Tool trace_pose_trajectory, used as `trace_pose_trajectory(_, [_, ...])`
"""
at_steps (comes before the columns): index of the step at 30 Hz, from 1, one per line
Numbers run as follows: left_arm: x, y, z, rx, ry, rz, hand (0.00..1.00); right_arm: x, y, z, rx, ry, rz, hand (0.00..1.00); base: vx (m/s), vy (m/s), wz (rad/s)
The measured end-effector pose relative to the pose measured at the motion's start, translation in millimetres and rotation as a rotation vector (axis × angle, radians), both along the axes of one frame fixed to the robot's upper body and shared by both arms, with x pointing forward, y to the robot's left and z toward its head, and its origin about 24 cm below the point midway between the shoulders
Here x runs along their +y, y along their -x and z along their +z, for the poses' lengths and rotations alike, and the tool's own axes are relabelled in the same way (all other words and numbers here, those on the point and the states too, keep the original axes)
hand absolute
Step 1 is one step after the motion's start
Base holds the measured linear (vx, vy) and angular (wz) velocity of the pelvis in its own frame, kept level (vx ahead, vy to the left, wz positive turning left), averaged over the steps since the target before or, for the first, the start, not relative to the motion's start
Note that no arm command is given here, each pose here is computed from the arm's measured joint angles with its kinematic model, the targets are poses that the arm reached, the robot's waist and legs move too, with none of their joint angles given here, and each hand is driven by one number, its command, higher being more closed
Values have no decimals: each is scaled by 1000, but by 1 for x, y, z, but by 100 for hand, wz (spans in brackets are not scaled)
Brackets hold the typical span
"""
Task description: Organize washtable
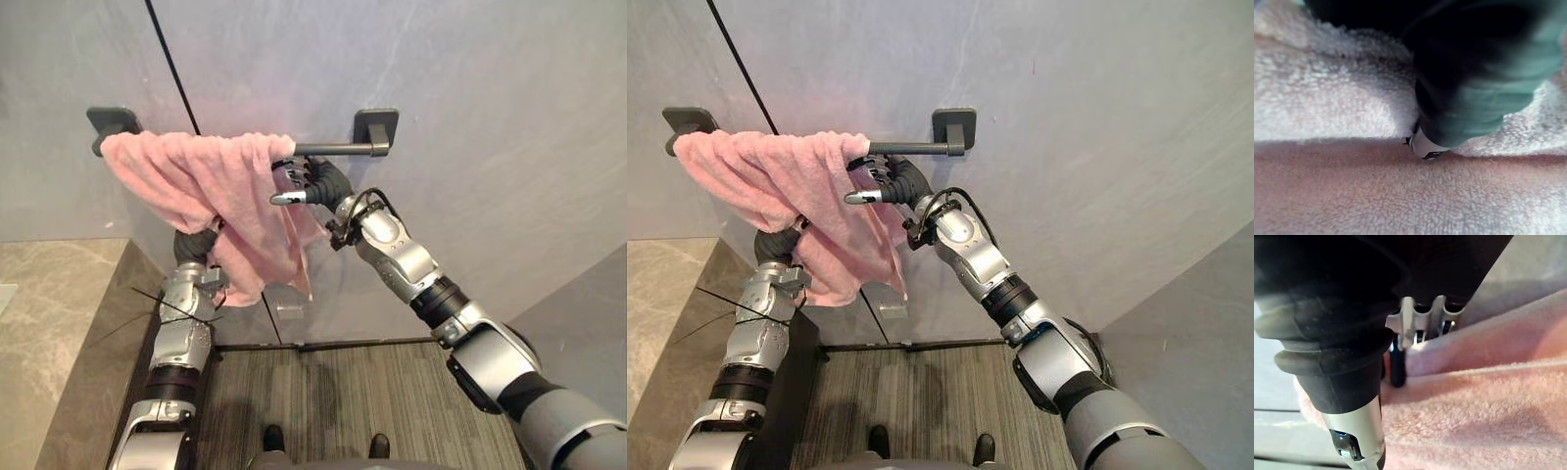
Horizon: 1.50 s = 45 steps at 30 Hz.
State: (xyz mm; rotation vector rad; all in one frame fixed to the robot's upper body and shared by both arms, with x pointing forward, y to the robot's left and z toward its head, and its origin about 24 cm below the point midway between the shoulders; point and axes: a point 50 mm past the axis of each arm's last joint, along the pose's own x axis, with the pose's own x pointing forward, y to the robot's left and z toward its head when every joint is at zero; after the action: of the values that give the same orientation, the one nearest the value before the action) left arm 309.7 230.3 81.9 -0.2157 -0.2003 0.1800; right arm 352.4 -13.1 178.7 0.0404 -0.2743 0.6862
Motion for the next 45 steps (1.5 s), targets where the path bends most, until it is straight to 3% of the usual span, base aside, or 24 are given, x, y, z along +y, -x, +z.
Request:
trace_pose_trajectory(11, [2, -1, 1, 3, 5, 8, 100, -15, -5, -9, 36, -4, -47, 0, -5, 0, -1])
trace_pose_trajectory(25, [13, 6, -5, 19, 7, 40, 100, -82, -13, -21, 81, -85, -230, 0, -24, 1, -13])
trace_pose_trajectory(45, [21, 8, -4, 12, 14, 64, 100, -96, -10, -23, 78, -105, -280, 0, 0, -3, -4])
